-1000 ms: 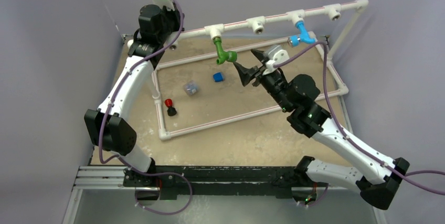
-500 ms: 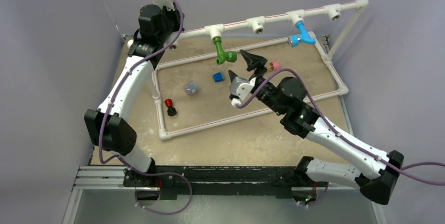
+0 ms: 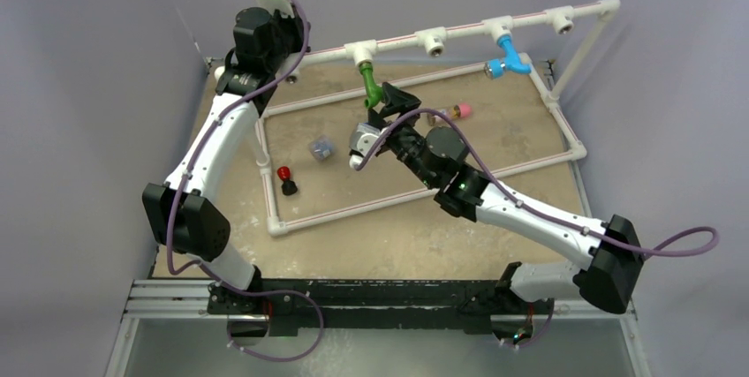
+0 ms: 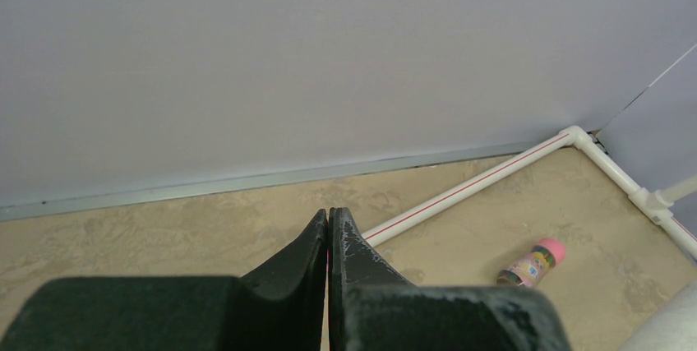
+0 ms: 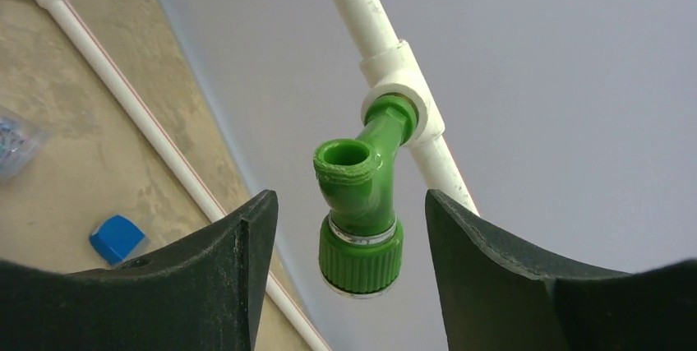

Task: Install the water faucets

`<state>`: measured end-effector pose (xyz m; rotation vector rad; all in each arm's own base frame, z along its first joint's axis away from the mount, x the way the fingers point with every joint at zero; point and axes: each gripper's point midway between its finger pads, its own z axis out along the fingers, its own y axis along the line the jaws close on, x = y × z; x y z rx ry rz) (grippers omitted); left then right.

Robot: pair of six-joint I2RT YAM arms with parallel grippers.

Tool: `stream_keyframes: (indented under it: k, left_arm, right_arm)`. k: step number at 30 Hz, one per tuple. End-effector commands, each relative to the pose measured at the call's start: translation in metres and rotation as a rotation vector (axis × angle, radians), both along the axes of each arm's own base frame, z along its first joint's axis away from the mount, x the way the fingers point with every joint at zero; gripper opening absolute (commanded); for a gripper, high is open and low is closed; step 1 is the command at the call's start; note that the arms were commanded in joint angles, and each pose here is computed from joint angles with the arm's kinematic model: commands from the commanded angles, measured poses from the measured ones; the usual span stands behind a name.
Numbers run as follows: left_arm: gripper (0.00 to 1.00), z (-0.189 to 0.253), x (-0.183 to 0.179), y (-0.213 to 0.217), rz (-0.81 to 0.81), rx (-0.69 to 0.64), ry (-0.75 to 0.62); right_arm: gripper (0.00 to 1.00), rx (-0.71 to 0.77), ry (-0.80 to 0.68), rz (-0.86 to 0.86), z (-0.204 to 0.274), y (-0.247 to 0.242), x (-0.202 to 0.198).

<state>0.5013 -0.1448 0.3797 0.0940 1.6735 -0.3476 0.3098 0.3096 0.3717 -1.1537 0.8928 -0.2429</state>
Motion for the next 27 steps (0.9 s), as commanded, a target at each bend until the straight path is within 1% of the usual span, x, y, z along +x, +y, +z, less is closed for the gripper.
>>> stream_keyframes:
  k: [1, 5, 9, 11, 14, 17, 21, 23, 27]
  left_arm:
    - [0.0, -0.131, -0.022, -0.014, -0.081, 0.115, 0.387]
    - [0.0, -0.13, -0.021, -0.014, -0.08, 0.116, 0.385]
    - [0.0, -0.129, -0.022, -0.014, -0.082, 0.115, 0.384]
    - [0.0, -0.129, -0.022, -0.014, -0.08, 0.115, 0.385]
    - [0.0, -0.13, -0.023, -0.013, -0.08, 0.116, 0.386]
    - [0.0, -0.129, -0.023, -0.013, -0.08, 0.116, 0.384]
    - [0.0, -0.128, -0.022, -0.014, -0.083, 0.113, 0.382]
    - [0.0, -0.127, -0.022, -0.015, -0.085, 0.11, 0.382]
    - [0.0, -0.127, -0.024, -0.014, -0.084, 0.11, 0.385]
  right_arm:
    - [0.67, 0.161, -0.09, -0.103, 0.048, -0.014, 0.009]
    - [0.61, 0.197, -0.075, -0.127, 0.045, -0.01, 0.017]
    - [0.49, 0.273, -0.041, -0.141, 0.047, -0.007, 0.024]
    - [0.41, 0.307, -0.009, -0.132, 0.044, -0.002, 0.025]
    - [0.25, 0.372, 0.04, -0.112, 0.041, 0.002, 0.024]
    - [0.01, 0.439, 0.096, -0.092, 0.034, 0.005, 0.021]
    - [0.0, 0.557, 0.192, -0.059, 0.023, 0.01, 0.016]
    - [0.0, 0.667, 0.256, -0.028, 0.023, 0.012, 0.012]
    - [0.0, 0.956, 0.454, 0.044, 0.026, 0.017, 0.006]
